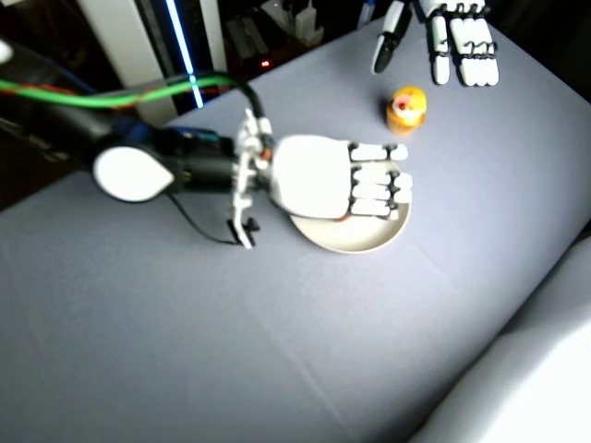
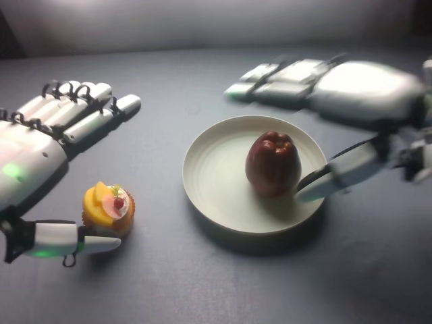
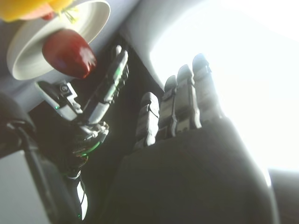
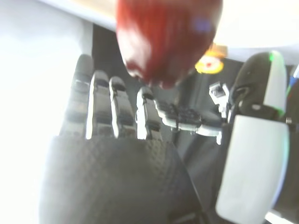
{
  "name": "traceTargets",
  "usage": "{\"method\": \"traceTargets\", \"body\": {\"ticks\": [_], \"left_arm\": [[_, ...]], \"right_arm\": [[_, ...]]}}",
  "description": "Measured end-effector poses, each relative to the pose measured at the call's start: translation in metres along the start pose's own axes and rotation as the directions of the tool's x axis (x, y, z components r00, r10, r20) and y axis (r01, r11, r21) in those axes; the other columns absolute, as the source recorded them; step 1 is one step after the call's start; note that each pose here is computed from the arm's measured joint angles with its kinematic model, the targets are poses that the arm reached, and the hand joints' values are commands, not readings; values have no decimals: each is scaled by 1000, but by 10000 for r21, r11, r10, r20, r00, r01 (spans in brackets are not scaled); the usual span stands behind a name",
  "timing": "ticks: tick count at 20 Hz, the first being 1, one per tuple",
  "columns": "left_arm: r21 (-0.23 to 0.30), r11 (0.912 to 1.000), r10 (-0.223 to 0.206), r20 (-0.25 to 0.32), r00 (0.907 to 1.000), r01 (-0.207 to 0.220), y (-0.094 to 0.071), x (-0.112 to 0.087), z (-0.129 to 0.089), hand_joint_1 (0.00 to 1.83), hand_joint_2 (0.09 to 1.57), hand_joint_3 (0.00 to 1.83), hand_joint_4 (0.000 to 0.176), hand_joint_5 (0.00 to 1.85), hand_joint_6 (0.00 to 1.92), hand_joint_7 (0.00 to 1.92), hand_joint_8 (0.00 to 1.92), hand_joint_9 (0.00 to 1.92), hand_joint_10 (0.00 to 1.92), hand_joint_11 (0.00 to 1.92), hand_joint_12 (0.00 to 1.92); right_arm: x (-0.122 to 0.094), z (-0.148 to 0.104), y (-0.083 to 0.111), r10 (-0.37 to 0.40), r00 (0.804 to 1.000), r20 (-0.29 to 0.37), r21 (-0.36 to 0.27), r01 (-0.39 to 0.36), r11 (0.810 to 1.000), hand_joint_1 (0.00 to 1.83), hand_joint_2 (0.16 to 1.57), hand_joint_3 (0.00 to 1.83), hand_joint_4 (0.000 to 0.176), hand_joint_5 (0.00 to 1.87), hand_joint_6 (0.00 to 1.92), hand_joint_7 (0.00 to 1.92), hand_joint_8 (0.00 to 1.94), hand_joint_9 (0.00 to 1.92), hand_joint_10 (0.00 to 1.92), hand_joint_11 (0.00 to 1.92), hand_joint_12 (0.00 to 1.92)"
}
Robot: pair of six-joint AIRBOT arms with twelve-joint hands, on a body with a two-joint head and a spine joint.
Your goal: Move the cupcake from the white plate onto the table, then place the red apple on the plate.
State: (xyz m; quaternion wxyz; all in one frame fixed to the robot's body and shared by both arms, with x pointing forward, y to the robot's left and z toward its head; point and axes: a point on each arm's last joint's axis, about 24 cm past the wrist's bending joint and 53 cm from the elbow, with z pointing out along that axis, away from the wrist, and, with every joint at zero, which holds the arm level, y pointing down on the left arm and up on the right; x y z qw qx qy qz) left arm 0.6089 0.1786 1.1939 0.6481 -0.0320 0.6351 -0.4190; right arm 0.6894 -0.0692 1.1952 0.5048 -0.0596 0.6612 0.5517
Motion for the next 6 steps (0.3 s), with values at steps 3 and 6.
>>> {"method": "traceTargets", "body": {"ticks": [3,6], "left_arm": [[137,9978,-660,505,9965,654,1,-13,-5,786,783,0,176,0,0,0,0,0,0,51,50],[361,9885,-1497,969,9840,1469,3,-24,-14,840,801,5,176,0,0,0,0,0,0,1,32]], "right_arm": [[-26,-40,1,331,9940,1038,-38,-329,9995,684,807,0,176,0,0,0,0,0,0,0,0],[-25,-69,7,963,9814,1659,-451,-900,9949,682,795,0,176,0,0,0,0,0,0,0,0]]}}
